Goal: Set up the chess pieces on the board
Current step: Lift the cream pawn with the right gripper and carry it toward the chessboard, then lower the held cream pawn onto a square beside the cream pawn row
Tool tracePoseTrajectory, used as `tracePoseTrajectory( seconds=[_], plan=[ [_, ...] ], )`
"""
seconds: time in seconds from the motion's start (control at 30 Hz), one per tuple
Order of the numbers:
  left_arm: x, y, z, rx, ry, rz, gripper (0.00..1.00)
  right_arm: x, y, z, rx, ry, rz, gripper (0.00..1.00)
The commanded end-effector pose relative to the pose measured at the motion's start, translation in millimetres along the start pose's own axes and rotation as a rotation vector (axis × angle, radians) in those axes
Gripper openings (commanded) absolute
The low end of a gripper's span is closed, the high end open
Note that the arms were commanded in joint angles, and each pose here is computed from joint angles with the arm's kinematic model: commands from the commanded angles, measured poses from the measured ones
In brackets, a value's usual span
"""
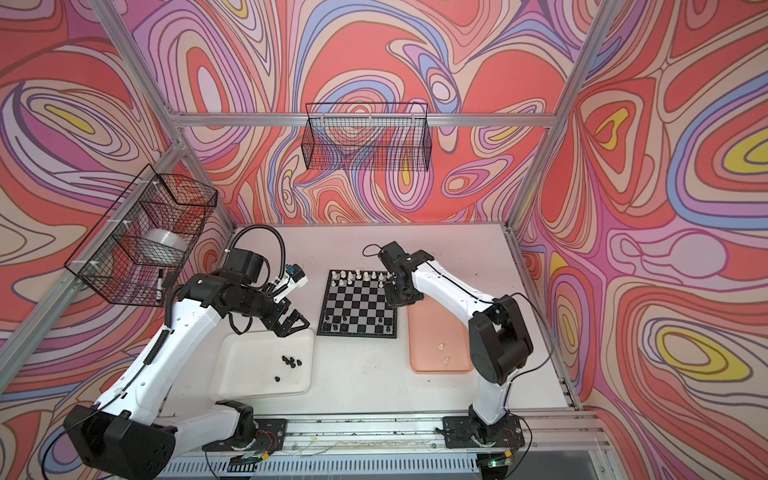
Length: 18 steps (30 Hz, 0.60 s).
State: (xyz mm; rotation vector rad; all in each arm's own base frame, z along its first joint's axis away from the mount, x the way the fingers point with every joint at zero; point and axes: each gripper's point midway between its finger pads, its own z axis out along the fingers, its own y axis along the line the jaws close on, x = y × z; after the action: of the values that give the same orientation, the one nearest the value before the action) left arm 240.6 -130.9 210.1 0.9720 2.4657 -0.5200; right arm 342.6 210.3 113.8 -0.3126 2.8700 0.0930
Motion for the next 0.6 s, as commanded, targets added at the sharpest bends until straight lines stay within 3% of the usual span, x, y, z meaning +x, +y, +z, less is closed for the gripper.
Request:
tracePoseTrajectory(
  seconds=[0.0, 0.57],
  plan=[
    [3, -1, -2, -0.012, -0.005, 0.007, 0.98, -15, 16, 1, -0.002, -0.007, -0.057, 0.10],
    [6, 14, -11, -0.106, -0.061, -0.019, 0.99, -88, 83, 40, -0.057, -0.076, -0.177, 0.10]
  ],
)
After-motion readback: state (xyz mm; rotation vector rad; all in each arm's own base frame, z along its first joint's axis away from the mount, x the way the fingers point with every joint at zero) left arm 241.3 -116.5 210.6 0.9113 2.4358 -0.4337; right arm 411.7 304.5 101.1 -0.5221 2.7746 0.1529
